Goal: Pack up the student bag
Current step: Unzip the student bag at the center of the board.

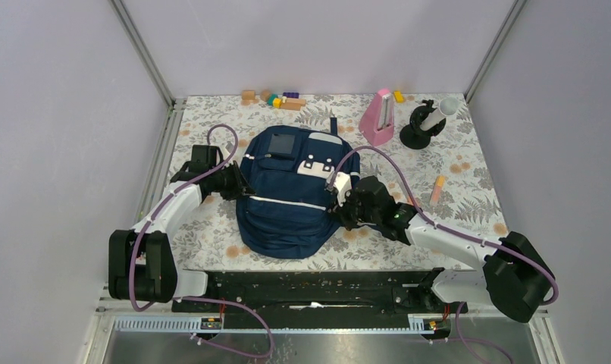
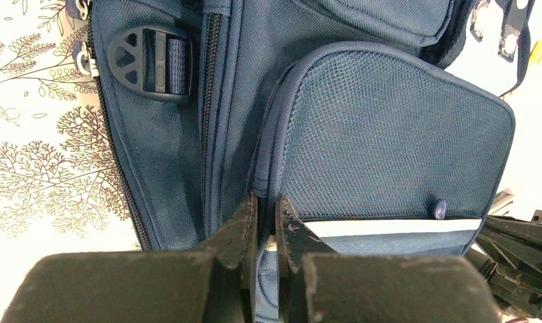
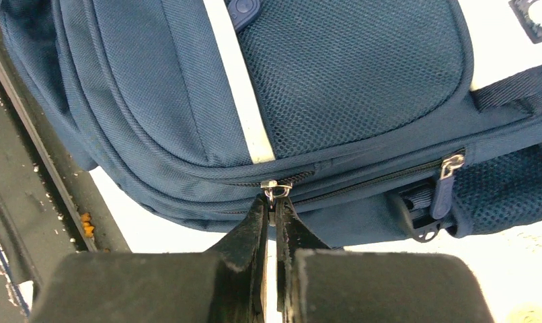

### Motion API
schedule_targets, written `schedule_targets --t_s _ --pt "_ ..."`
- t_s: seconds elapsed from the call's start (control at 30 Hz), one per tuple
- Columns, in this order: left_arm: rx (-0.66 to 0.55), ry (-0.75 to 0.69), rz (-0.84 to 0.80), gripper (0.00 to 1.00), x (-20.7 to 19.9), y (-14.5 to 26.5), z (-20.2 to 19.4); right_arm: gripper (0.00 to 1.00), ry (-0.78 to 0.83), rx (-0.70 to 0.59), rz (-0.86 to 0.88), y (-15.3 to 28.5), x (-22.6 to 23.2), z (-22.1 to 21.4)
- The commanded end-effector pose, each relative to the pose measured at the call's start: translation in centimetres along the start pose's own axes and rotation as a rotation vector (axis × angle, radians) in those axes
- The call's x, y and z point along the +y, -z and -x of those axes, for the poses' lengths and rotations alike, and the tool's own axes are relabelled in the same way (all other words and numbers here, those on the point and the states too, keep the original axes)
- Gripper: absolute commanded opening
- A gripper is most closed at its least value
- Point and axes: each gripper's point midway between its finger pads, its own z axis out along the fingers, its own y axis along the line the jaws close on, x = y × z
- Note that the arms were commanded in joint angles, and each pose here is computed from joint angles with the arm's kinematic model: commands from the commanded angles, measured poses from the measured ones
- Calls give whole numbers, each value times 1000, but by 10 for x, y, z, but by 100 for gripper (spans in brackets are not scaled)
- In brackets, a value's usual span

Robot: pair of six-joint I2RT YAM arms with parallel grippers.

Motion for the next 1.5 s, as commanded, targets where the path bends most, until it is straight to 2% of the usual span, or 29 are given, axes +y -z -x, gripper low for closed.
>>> schedule_targets --t_s 0.0,0.63,1.03,1.47 --pt "-40 -23 -60 0 -17 6 7 0 -59 -12 16 1 20 11" --pt "-61 -24 -55 0 -17 9 9 0 -187 -47 30 -21 71 33" --pt "-77 -28 -51 0 -17 12 10 0 -268 -119 -61 -25 87 54" --pt "-120 -33 -27 0 -15 17 14 0 -264 -150 -76 -22 119 79"
